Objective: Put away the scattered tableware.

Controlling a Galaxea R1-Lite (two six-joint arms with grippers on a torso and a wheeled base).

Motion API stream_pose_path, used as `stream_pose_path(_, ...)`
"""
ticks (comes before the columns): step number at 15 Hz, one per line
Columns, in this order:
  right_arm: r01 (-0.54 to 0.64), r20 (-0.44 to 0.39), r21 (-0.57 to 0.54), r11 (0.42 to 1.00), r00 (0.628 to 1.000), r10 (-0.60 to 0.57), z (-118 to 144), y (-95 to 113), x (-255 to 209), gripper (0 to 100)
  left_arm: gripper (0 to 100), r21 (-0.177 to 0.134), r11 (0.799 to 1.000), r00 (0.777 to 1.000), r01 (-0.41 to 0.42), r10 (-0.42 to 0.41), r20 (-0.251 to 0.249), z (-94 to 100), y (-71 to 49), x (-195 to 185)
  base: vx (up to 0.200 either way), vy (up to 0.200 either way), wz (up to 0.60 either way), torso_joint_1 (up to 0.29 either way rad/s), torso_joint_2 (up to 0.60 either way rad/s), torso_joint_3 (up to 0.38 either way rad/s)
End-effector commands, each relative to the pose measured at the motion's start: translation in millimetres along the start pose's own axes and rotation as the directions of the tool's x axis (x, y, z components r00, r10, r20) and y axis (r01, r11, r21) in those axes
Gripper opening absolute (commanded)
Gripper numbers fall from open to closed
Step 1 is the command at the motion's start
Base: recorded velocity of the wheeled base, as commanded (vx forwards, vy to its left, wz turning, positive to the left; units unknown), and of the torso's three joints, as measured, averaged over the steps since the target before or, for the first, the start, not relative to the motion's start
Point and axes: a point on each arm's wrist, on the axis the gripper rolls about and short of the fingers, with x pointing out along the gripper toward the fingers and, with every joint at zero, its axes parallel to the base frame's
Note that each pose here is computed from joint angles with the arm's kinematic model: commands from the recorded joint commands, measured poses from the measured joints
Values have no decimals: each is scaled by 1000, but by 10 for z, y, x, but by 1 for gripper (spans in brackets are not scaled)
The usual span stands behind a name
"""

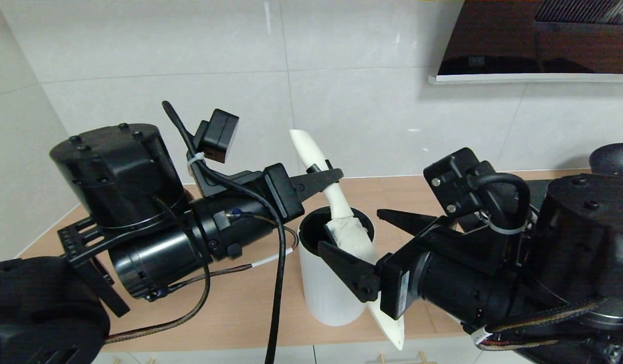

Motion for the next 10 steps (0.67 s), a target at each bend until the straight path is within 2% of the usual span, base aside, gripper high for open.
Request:
stream_pose_path(1,13,47,11,1000,999,-13,129,-58,-96,100,0,16,1000,999,22,-22,43,106,-76,-82,0,0,0,0,0,0)
stream_pose_path(3,51,105,23,998,993,-54,287,-194,-206,100,0,53,998,995,19,-25,97,248,-97,-182,0,0,0,0,0,0)
stream_pose_path(4,81,138,30,996,987,-84,375,-291,-267,100,0,80,997,990,6,-17,139,358,-83,-239,0,0,0,0,0,0)
stream_pose_path(5,95,148,33,995,984,-98,404,-333,-290,100,0,103,995,988,-9,-8,157,412,-57,-263,0,0,0,0,0,0)
stream_pose_path(7,100,161,36,994,981,-105,439,-355,-315,100,0,180,982,981,-64,30,189,496,38,-310,0,0,0,0,0,0)
stream_pose_path(10,110,154,35,993,981,-115,423,-375,-306,100,0,292,951,981,-103,49,187,472,74,-333,0,0,0,0,0,0)
